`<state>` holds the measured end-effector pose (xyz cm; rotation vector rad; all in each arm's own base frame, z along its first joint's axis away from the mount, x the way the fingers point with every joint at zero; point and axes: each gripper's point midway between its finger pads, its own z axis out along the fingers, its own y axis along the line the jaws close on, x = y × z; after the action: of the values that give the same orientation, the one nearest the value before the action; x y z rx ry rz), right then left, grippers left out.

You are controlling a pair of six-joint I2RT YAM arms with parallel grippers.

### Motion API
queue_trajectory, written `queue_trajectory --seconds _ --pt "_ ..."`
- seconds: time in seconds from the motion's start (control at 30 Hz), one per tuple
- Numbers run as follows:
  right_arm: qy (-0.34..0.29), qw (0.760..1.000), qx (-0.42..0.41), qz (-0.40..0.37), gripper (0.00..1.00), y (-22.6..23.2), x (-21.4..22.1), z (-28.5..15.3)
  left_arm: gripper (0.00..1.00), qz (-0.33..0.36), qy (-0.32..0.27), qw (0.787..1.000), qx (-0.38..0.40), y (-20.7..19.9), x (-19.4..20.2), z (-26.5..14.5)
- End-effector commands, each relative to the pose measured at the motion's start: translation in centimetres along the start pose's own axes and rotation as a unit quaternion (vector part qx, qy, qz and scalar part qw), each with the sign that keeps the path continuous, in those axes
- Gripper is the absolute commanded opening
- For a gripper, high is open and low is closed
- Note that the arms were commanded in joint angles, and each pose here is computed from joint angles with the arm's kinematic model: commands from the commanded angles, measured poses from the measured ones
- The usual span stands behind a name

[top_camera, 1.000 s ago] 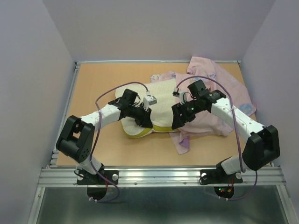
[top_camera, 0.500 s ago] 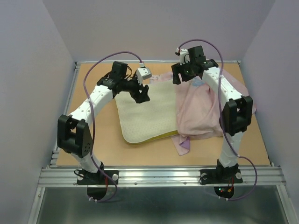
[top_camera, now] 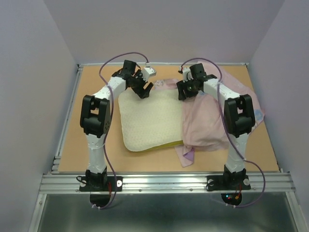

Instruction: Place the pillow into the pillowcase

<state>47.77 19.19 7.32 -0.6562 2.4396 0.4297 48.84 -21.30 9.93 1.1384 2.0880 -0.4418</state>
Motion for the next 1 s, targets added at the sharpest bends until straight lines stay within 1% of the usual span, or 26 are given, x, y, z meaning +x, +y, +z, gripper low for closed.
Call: queue_trajectory --seconds 0.0,0.07,0.1,0.13,0.17,0.23,0.27,0.3,0.33,0.37,0.47,0.57,0.63,0.77,0.8,0.83,0.9,0.97 --pt "0.03 0.996 -0.075 0.036 0.59 5.2 3.5 -4.0 0.86 0.044 0.012 0.999 0.007 -0.6 0.9 -0.5" --pt "0.004 0.996 -0.082 0.046 0.59 6.0 1.8 -5.9 0.8 0.051 0.021 0.998 0.03 -2.1 2.1 -0.1" --pt "-0.022 0.996 -0.078 0.041 0.61 6.1 -0.2 -7.1 0.72 0.063 0.028 0.996 0.049 -3.4 2.9 0.1" --pt "-0.036 0.996 -0.069 0.036 0.63 5.8 -1.3 -7.6 0.68 0.068 0.032 0.996 0.055 -3.8 3.5 0.1" --pt "-0.047 0.997 -0.057 0.031 0.71 5.4 -2.3 -7.9 0.63 0.076 0.033 0.994 0.07 -4.9 3.9 0.1" --pt "-0.067 0.997 -0.028 0.017 0.75 4.2 -4.5 -7.9 0.54 0.087 0.032 0.993 0.077 -5.6 4.1 0.0" --pt "-0.056 0.998 0.007 0.015 0.76 2.4 -4.4 -6.5 0.47 0.091 0.03 0.992 0.077 -5.7 4.0 0.0" --pt "-0.074 0.997 0.019 0.005 0.77 1.7 -6.1 -6.7 0.44 0.093 0.027 0.992 0.08 -6.0 3.9 0.0" --pt "-0.072 0.997 0.023 -0.002 0.77 1.2 -6.3 -6.2 0.42 0.097 0.026 0.992 0.082 -6.1 3.7 -0.1" --pt "-0.054 0.998 0.033 -0.012 0.77 0.3 -5.6 -4.3 0.41 0.101 0.026 0.991 0.083 -6.1 3.7 -0.2" --pt "-0.05 0.997 0.045 -0.028 0.79 -0.9 -6.1 -2.6 0.4 0.111 0.027 0.99 0.077 -6.0 3.5 -0.4" --pt "-0.043 0.998 0.039 -0.037 0.83 -1.4 -6.0 -0.5 0.4 0.113 0.025 0.99 0.076 -6.0 3.3 -0.6" --pt "-0.031 0.998 0.043 -0.035 0.85 -2.0 -5.4 1.3 0.41 0.114 0.024 0.99 0.077 -6.1 3.3 -0.7" --pt "-0.034 0.996 0.075 -0.029 0.86 -3.7 -5.8 3.0 0.45 0.119 0.024 0.99 0.075 -6.2 3.3 -0.8" --pt "-0.034 0.996 0.072 -0.029 0.85 -3.7 -5.8 3.3 0.45 0.122 0.024 0.99 0.074 -6.2 3.3 -0.8" --pt "-0.035 0.997 0.061 -0.024 0.81 -3.4 -5.7 3.8 0.45 0.122 0.025 0.99 0.071 -6.1 3.4 -0.8" --pt "-0.038 0.998 0.049 -0.02 0.77 -2.9 -5.8 4.2 0.45 0.124 0.027 0.989 0.07 -6.2 3.5 -0.7" --pt "-0.039 0.998 0.047 -0.005 0.77 -2.8 -5.8 4.6 0.45 0.13 0.026 0.989 0.069 -6.2 3.5 -0.5"
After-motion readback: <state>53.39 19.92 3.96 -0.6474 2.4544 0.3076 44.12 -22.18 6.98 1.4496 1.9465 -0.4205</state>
